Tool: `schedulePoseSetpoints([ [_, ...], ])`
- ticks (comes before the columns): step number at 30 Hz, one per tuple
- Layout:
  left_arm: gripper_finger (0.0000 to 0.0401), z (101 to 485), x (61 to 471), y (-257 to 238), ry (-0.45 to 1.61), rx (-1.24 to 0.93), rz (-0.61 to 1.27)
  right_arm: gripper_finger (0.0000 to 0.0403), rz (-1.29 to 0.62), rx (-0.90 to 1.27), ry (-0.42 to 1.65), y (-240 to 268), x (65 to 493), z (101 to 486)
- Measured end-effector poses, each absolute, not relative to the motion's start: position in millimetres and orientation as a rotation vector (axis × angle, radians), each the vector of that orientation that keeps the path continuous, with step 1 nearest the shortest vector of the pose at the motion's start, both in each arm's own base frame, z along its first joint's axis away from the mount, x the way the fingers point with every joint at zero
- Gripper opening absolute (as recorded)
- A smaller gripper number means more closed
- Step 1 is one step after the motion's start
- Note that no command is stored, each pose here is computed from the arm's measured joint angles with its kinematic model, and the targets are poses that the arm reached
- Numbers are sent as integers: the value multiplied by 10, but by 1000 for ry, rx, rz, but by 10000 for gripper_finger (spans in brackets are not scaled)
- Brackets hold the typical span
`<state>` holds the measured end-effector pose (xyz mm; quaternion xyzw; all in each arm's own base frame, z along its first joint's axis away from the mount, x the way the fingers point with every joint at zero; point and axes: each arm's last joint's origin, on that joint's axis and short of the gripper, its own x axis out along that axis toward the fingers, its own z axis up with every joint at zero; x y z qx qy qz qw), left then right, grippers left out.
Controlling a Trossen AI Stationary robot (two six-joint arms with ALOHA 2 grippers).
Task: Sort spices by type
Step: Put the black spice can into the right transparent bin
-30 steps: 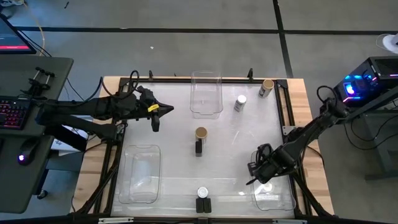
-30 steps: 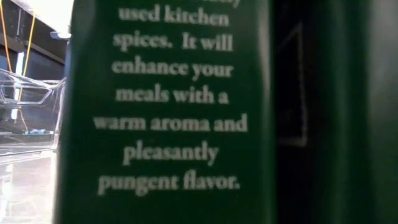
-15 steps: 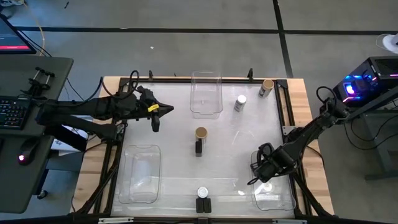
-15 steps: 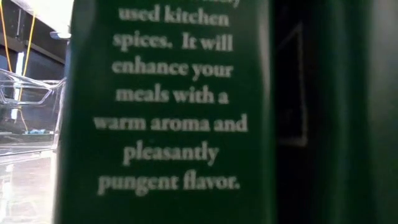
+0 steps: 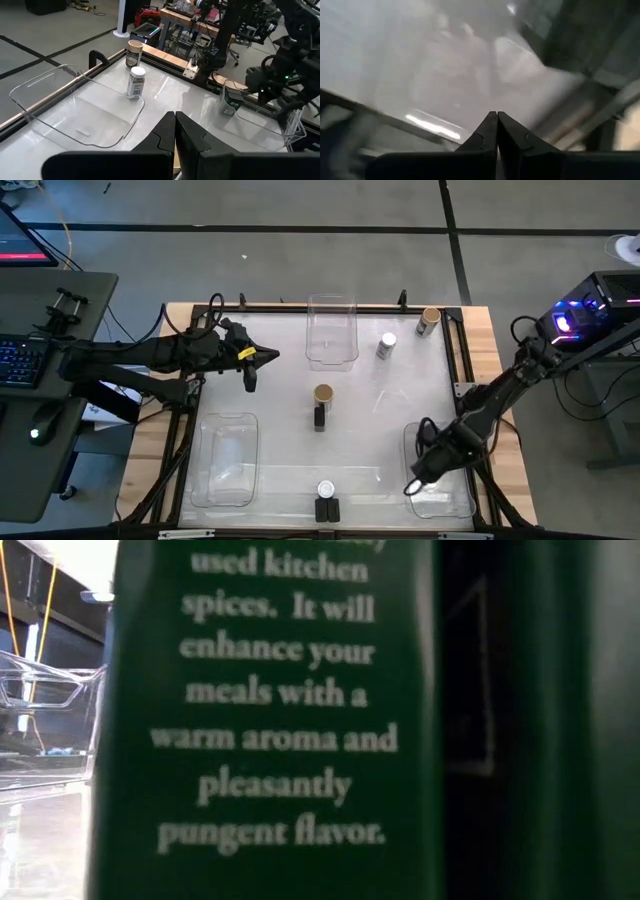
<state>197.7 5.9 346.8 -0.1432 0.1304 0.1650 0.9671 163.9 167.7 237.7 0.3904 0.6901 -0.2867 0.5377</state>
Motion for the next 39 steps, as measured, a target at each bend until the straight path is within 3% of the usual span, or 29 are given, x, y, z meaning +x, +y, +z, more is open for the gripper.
schedulePoseSetpoints([
  [5, 0, 3468, 1977, 58, 267, -275, 332, 0, -831, 881, 1703, 1633, 1516, 2342],
  [39, 0, 3467, 1977, 58, 270, -257, 329, 0, -965, 905, 1574, 1510, 1558, 2175],
])
